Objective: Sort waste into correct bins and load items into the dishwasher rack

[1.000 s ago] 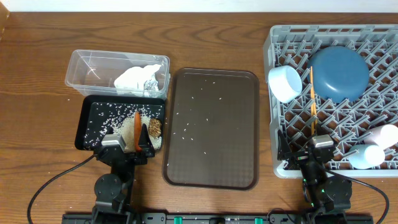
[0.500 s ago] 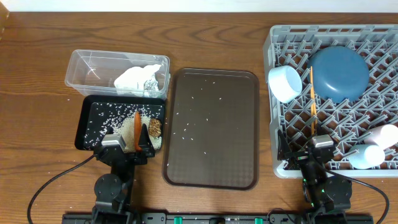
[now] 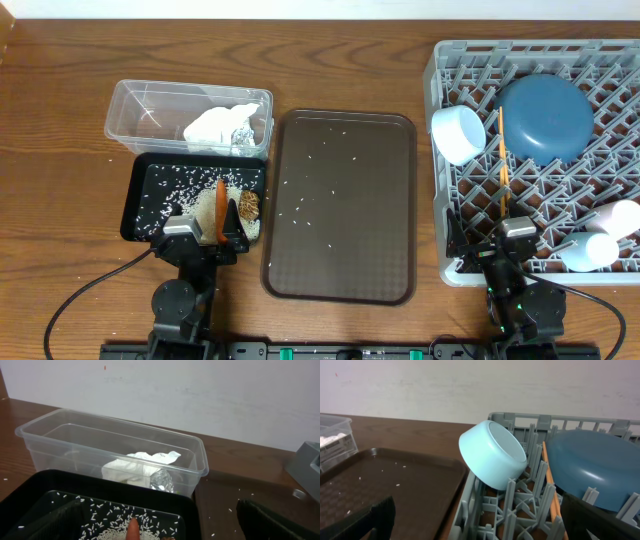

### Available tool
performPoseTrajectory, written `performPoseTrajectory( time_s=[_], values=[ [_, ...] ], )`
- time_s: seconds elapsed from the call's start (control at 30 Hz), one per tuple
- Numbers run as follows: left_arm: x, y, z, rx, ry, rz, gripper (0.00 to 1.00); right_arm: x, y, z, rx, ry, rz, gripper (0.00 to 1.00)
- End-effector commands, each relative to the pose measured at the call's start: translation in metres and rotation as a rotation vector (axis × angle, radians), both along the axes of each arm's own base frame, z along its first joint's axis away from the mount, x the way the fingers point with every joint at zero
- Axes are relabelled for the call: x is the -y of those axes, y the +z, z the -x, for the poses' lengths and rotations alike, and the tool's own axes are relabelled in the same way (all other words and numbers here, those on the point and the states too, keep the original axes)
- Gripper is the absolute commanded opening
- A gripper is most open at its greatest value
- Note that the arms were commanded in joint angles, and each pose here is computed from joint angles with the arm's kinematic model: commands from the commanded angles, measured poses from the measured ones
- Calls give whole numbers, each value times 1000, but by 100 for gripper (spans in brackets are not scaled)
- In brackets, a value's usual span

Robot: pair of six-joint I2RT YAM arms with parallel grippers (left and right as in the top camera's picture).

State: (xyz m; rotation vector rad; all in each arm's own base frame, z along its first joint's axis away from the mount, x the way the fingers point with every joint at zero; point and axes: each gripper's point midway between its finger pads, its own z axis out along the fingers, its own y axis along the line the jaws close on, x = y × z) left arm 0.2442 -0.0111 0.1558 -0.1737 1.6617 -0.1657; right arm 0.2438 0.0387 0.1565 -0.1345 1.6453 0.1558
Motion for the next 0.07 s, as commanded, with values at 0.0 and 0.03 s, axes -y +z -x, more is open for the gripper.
performPoseTrajectory(
  time_s=[0.0, 0.03],
  values=[
    [-1, -17, 1, -50, 2, -14, 98, 3, -1, 0, -1, -12, 12, 99],
    [-1, -17, 1, -50, 2, -14, 98, 3, -1, 0, -1, -12, 12, 99]
  ],
)
